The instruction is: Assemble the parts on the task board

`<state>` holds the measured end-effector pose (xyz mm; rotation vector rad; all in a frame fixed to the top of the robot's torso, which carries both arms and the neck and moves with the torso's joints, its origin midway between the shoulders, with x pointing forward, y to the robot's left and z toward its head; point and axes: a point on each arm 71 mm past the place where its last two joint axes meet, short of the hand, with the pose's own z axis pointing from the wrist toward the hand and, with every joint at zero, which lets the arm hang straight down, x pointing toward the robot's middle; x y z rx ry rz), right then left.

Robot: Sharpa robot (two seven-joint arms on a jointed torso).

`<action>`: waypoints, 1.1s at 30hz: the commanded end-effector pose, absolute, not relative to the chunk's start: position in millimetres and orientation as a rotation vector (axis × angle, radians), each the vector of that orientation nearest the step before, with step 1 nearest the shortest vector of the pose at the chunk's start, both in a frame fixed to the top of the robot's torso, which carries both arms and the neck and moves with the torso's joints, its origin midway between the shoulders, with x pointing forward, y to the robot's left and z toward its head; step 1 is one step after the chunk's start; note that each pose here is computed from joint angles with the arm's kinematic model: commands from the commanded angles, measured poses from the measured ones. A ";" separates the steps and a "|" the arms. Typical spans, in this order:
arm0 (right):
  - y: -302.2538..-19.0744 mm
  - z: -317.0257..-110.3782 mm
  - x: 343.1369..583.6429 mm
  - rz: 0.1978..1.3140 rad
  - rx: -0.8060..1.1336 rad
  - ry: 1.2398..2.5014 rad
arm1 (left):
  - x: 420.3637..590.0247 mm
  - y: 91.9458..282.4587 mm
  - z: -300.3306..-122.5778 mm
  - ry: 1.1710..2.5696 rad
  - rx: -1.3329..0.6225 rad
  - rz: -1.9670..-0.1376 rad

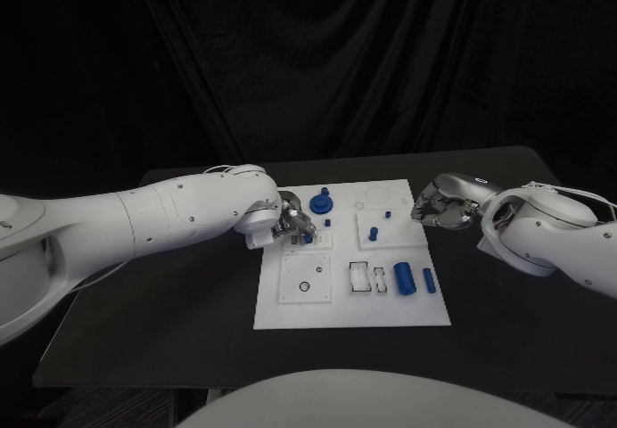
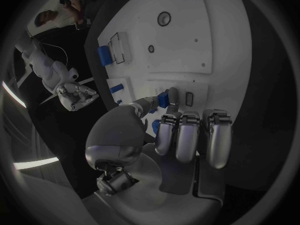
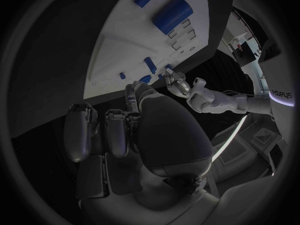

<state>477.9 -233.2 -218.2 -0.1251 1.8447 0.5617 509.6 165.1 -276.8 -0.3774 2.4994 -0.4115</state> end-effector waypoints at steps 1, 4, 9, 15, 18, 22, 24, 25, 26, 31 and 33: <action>-234.7 -220.1 478.0 0.539 -0.114 1.860 | 501.5 162.9 -288.7 2.554 -0.346 -0.399; -234.9 -220.2 478.0 0.538 -0.114 1.861 | 501.3 162.9 -289.0 2.554 -0.346 -0.400; -235.0 -220.5 478.1 0.536 -0.114 1.864 | 501.1 162.9 -289.5 2.554 -0.347 -0.400; -235.2 -220.7 478.0 0.534 -0.114 1.867 | 500.9 162.9 -290.1 2.557 -0.348 -0.396; -235.5 -220.9 478.0 0.533 -0.114 1.869 | 500.4 163.6 -290.7 2.566 -0.346 -0.385; -235.8 -221.1 477.8 0.532 -0.114 1.872 | 499.4 165.2 -291.7 2.584 -0.344 -0.359; -235.7 -221.2 477.8 0.532 -0.114 1.873 | 499.0 166.1 -292.3 2.592 -0.343 -0.347; -235.6 -221.2 477.8 0.532 -0.114 1.874 | 498.9 166.7 -292.6 2.595 -0.343 -0.341; -235.5 -221.3 477.7 0.532 -0.115 1.874 | 498.9 167.0 -292.7 2.596 -0.344 -0.338; -235.6 -221.8 477.5 0.531 -0.115 1.878 | 498.8 168.2 -293.3 2.598 -0.347 -0.329; -235.6 -221.9 477.4 0.531 -0.115 1.879 | 498.8 168.4 -293.4 2.599 -0.347 -0.327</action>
